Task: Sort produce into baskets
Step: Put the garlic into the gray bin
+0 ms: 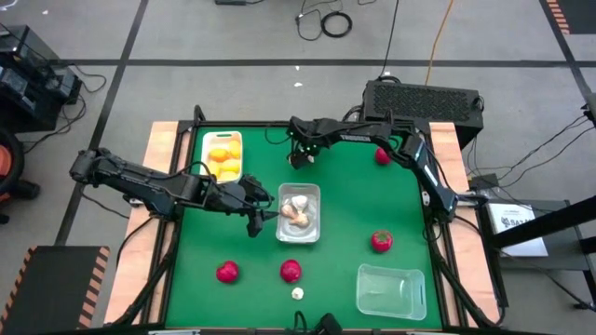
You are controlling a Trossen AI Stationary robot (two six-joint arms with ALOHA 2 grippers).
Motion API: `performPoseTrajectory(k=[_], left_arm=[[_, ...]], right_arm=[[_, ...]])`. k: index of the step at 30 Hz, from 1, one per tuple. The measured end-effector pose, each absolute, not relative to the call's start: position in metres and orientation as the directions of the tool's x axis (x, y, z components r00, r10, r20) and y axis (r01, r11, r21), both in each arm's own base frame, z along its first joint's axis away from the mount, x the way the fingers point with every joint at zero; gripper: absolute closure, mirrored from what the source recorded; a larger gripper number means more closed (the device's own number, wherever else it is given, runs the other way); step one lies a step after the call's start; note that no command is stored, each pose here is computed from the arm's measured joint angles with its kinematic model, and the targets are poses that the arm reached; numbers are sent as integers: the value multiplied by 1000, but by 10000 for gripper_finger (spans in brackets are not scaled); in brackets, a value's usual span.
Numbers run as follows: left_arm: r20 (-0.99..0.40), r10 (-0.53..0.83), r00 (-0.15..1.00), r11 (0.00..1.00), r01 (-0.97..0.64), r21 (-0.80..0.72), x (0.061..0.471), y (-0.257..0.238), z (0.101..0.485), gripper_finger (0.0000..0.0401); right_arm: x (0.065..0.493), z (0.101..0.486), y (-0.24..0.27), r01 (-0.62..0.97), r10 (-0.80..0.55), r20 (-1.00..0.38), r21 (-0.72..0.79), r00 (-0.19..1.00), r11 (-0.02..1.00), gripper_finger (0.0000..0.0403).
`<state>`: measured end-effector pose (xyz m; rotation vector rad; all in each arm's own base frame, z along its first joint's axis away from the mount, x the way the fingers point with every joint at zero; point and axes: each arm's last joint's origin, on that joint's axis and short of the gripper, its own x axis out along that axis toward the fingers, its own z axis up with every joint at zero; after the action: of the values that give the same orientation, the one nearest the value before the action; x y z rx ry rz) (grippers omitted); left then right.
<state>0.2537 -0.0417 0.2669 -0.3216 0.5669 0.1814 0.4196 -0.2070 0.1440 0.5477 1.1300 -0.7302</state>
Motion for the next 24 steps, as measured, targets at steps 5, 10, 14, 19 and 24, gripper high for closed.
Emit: performPoseTrajectory(k=[5, 10, 14, 19, 24], left_arm=[[-552, 79, 830, 934, -255, -249, 254, -42, 267, 143], [-555, 54, 830, 936, -237, -262, 254, -43, 267, 143], [-563, 25, 826, 937, -216, -275, 253, -43, 266, 143], [-583, -20, 812, 938, -186, -291, 251, -45, 265, 143], [-606, -51, 794, 943, -163, -292, 245, -44, 267, 143]], right_arm=[[420, 144, -206, 756, -235, -941, 32, 243, 654, 193], [419, 148, -205, 745, -230, -942, 28, 242, 666, 236], [415, 165, -203, 744, -239, -935, 38, 262, 667, 248], [413, 194, -193, 752, -253, -915, 78, 315, 654, 236], [413, 227, -165, 739, -253, -893, 120, 372, 663, 230]])
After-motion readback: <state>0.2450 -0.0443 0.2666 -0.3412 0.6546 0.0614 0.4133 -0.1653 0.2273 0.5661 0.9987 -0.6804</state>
